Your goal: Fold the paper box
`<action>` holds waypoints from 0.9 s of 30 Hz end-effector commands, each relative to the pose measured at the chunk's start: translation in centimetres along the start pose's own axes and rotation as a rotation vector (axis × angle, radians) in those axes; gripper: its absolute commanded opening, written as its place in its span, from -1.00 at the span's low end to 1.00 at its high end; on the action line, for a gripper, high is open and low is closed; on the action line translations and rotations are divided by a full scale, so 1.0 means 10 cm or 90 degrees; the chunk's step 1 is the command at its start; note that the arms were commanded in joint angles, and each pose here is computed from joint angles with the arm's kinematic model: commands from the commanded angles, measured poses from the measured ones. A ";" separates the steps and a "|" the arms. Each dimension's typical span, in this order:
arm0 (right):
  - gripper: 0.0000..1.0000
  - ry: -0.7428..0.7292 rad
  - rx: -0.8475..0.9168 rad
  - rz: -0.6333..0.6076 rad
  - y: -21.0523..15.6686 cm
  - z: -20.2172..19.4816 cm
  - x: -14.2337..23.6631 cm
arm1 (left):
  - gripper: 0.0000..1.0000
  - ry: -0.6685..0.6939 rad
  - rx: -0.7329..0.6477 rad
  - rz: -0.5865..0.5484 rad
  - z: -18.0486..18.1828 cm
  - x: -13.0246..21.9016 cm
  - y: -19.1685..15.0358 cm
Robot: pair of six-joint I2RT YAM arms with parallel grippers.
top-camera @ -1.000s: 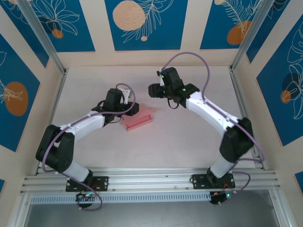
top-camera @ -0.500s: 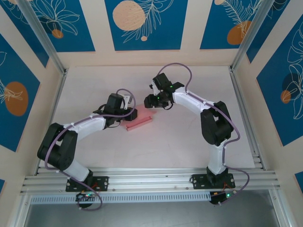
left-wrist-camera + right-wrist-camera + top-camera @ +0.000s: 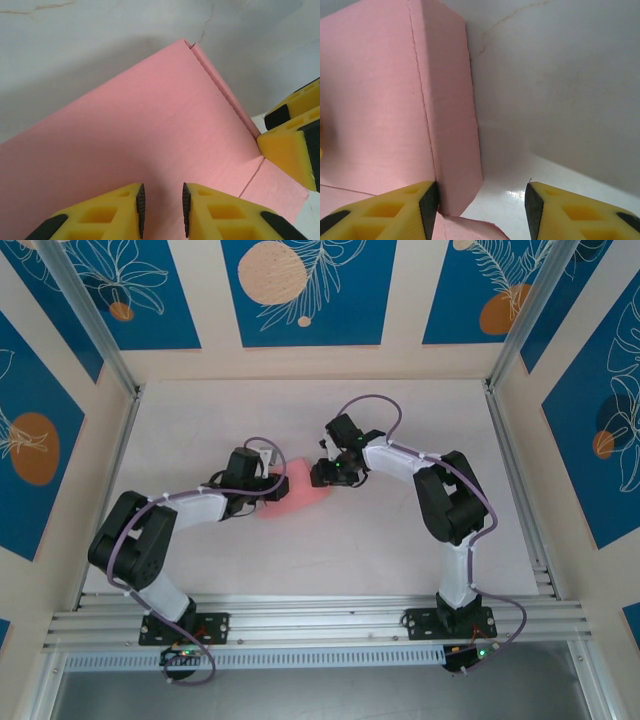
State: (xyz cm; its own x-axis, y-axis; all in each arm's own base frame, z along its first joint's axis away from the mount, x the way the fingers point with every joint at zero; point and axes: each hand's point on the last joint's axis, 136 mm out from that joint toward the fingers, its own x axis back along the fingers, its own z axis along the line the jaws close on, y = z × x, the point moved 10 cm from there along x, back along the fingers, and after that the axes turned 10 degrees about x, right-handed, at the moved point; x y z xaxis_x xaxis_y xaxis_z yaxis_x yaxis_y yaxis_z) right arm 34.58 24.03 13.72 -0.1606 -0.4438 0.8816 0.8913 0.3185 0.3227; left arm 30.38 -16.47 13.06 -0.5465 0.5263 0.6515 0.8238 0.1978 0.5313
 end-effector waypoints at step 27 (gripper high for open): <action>0.37 -0.288 0.617 -0.224 -0.52 1.04 0.31 | -0.03 0.060 0.122 -0.086 0.45 0.82 0.44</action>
State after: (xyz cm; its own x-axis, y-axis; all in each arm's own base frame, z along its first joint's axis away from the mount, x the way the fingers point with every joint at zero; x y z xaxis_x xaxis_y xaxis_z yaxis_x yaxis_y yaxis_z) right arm 25.63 29.09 18.06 -0.5151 -0.3801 0.7682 0.3264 0.7418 0.5858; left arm 30.74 -8.56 19.58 -0.6939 0.3881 0.6065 0.7200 0.3811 0.5799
